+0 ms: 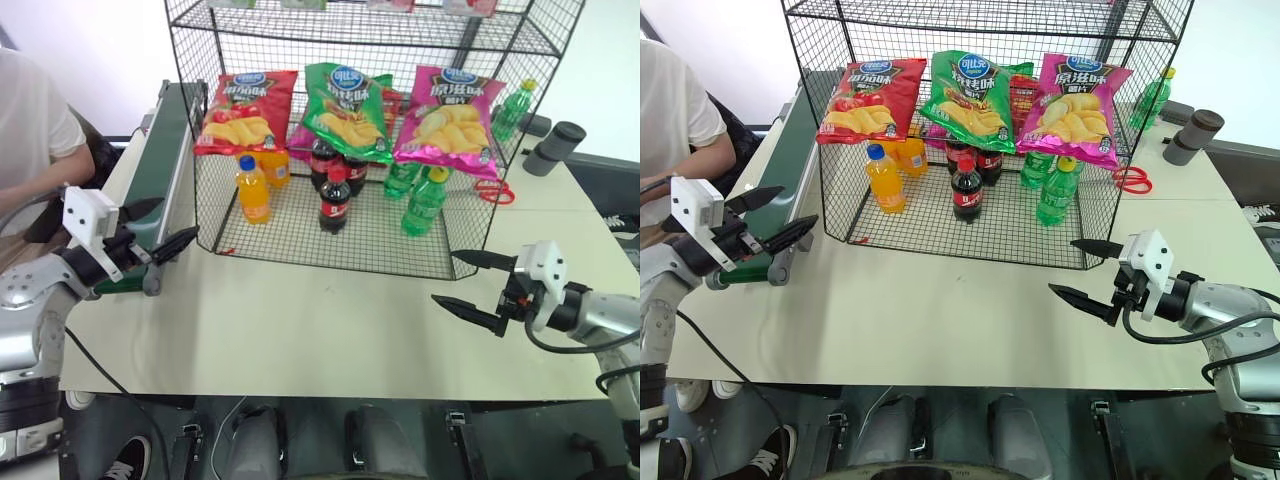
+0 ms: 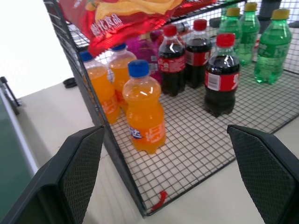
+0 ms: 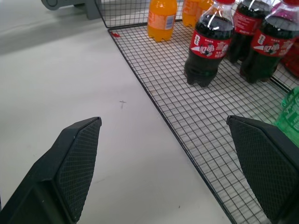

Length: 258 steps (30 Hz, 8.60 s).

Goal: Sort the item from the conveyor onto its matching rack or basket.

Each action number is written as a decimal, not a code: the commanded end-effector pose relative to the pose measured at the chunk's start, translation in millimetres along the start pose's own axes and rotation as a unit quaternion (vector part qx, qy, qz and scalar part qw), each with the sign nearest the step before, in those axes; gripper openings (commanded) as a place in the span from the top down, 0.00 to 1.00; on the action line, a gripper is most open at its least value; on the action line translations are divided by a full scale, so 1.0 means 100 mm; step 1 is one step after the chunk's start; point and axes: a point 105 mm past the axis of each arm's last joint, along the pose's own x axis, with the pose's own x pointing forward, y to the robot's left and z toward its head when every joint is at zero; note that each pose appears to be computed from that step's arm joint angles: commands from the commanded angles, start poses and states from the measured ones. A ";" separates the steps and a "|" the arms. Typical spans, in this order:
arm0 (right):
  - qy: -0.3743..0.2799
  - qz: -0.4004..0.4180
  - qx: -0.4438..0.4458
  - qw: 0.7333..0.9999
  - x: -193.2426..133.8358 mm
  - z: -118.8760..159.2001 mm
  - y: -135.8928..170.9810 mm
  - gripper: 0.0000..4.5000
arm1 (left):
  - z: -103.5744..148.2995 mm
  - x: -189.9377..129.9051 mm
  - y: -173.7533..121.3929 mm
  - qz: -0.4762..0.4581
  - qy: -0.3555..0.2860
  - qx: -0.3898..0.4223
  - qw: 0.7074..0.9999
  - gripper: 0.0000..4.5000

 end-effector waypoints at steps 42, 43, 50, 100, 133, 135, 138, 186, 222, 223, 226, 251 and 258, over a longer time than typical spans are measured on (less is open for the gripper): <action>-0.017 0.010 -0.031 0.999 0.10 0.13 -0.03 0.00 | 0.04 -0.08 0.05 0.006 -0.035 0.032 0.999 0.00; -0.016 0.011 -0.032 0.999 0.10 0.13 -0.02 0.00 | 0.05 -0.08 0.04 0.005 -0.036 0.031 0.999 0.00; -0.012 0.011 -0.034 0.999 0.10 0.11 -0.03 0.00 | 0.02 -0.09 0.05 0.012 -0.031 0.030 0.999 0.00; -0.017 0.030 -0.051 0.998 0.25 0.15 -0.04 0.00 | -0.11 -0.03 -0.08 0.009 -0.011 0.032 0.999 0.00; -0.025 0.041 -0.064 0.997 0.33 0.14 -0.01 0.00 | -0.12 -0.09 -0.15 -0.012 -0.018 0.039 0.999 0.00; -0.026 0.042 -0.065 0.997 0.34 0.15 -0.01 0.00 | -0.14 -0.11 -0.14 -0.010 -0.014 0.038 0.999 0.00; -0.030 0.044 -0.066 0.996 0.40 0.16 0.00 0.00 | -0.11 -0.13 -0.13 -0.004 -0.026 0.053 0.998 0.00; -0.104 0.291 0.035 0.950 1.23 0.50 0.79 0.00 | -0.48 -1.29 0.24 0.140 0.225 0.539 0.800 0.00; -0.112 0.260 0.005 0.959 1.25 0.56 0.78 0.00 | -0.69 -1.07 0.19 0.100 0.216 0.533 0.812 0.00; -0.112 0.260 0.005 0.959 1.25 0.56 0.78 0.00 | -0.69 -1.06 0.18 0.099 0.214 0.533 0.813 0.00; -0.112 0.259 0.006 0.959 1.25 0.56 0.79 0.00 | -0.69 -1.02 0.17 0.097 0.210 0.533 0.814 0.00; -0.109 0.245 -0.001 0.963 1.26 0.52 0.73 0.00 | -0.28 -0.77 -0.02 0.101 0.102 0.436 0.888 0.98; -0.099 0.225 -0.008 0.969 1.21 0.44 0.58 0.00 | 0.09 -0.74 -0.67 -0.029 0.011 0.292 0.956 0.98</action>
